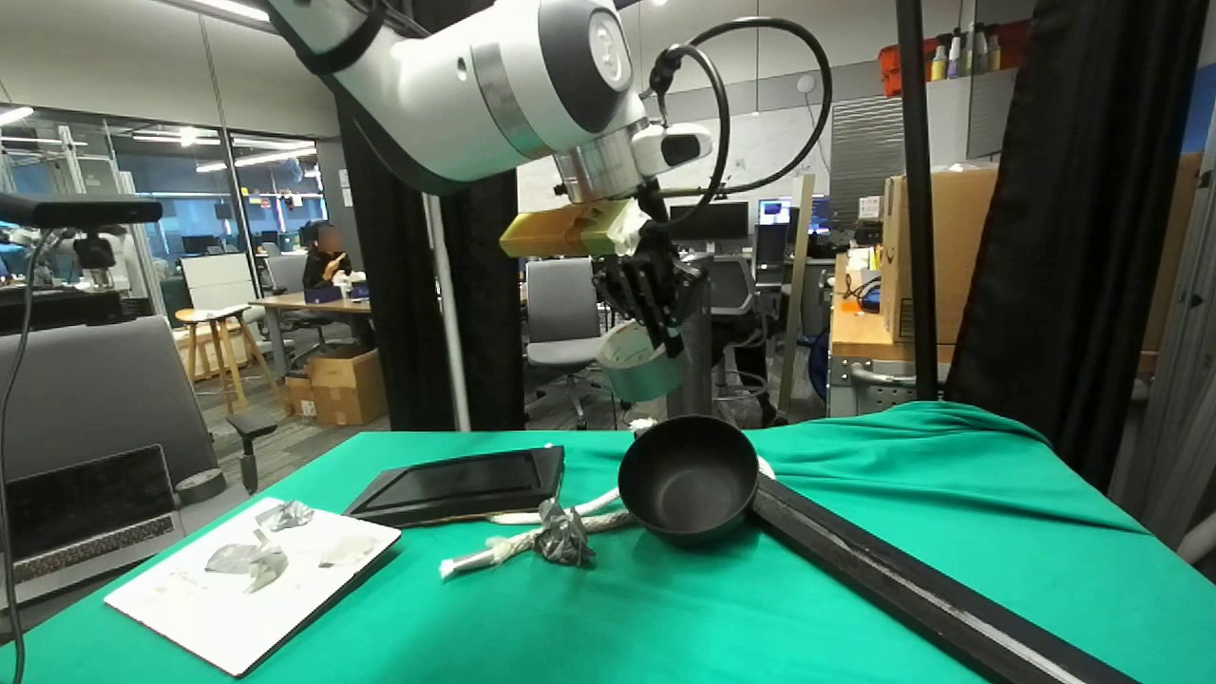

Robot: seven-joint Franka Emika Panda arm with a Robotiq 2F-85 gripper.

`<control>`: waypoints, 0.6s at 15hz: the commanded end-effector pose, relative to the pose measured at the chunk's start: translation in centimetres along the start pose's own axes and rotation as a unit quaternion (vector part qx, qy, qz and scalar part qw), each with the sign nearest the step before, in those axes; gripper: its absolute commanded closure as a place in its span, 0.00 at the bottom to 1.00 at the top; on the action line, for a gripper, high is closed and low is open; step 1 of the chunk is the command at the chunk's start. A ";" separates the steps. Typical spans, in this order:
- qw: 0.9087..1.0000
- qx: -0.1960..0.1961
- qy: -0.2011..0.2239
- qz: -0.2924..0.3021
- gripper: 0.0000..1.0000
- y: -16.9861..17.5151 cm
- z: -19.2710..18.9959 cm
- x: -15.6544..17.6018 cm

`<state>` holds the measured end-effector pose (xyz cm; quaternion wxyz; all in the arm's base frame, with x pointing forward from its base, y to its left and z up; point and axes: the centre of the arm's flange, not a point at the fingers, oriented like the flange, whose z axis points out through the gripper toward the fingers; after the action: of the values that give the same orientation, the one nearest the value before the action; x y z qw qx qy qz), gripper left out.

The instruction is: Put the grey masking tape inside the black bowl

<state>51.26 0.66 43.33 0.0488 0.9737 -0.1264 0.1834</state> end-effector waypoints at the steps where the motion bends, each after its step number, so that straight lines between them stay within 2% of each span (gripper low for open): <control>1: 0.999 -0.013 0.029 0.017 0.88 1.0 1.4 2.1; 9: 0.999 -0.025 0.013 0.017 0.88 1.1 6.3 2.5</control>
<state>53.45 -2.05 38.89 0.0689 0.9706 -0.1434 0.1808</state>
